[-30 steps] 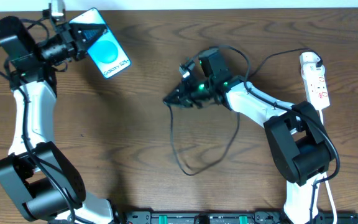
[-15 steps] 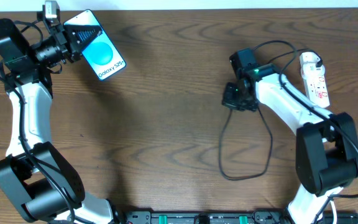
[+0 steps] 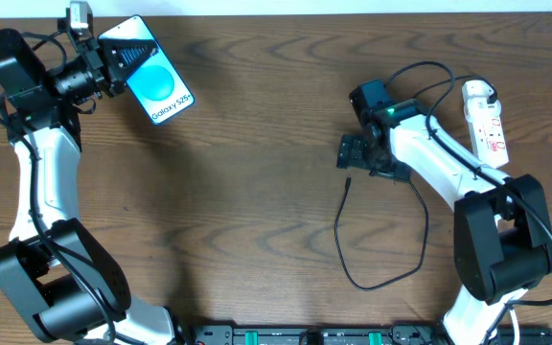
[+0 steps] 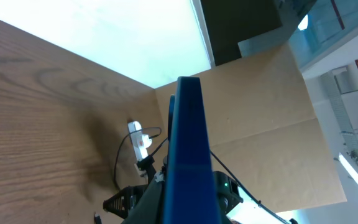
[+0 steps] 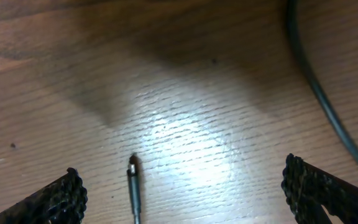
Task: Plug charger to phone and switch on socket
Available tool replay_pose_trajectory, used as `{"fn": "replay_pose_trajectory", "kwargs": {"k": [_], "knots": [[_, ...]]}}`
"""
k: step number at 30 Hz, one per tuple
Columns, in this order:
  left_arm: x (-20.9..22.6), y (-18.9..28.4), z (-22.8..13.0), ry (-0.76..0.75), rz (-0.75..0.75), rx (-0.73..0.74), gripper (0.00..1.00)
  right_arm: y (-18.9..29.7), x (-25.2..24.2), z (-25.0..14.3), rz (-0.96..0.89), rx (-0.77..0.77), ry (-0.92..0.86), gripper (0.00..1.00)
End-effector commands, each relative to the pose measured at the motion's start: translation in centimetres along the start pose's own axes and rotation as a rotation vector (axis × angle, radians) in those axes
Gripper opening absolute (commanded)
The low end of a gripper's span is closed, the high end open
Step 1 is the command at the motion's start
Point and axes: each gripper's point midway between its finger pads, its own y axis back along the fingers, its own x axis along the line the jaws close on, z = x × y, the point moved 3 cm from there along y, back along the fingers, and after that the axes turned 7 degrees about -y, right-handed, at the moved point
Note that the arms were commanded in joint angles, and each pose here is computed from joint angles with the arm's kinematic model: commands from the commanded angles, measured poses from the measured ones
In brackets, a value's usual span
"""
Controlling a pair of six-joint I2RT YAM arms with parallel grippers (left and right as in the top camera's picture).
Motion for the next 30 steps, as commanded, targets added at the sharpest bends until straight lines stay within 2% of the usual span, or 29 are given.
{"fn": "replay_pose_trajectory", "kwargs": {"k": [1, 7, 17, 24, 30], "knots": [[-0.6, 0.1, 0.0, -0.031, -0.016, 0.016, 0.08, 0.2, 1.2, -1.1, 0.018, 0.012, -0.013, 0.99], [-0.8, 0.1, -0.2, -0.031, -0.03, 0.031, 0.07, 0.3, 3.1, -3.1, -0.013, -0.029, 0.019, 0.99], [-0.8, 0.1, -0.3, -0.031, -0.031, 0.033, 0.07, -0.3, 3.4, -3.7, -0.047, -0.049, -0.007, 0.98], [-0.8, 0.1, -0.3, -0.031, -0.031, 0.033, 0.07, -3.4, 2.9, -4.5, -0.111, 0.008, -0.023, 0.95], [-0.8, 0.1, -0.3, -0.031, -0.031, 0.032, 0.07, -4.4, 2.7, -5.0, -0.13, 0.038, -0.021, 0.86]]}}
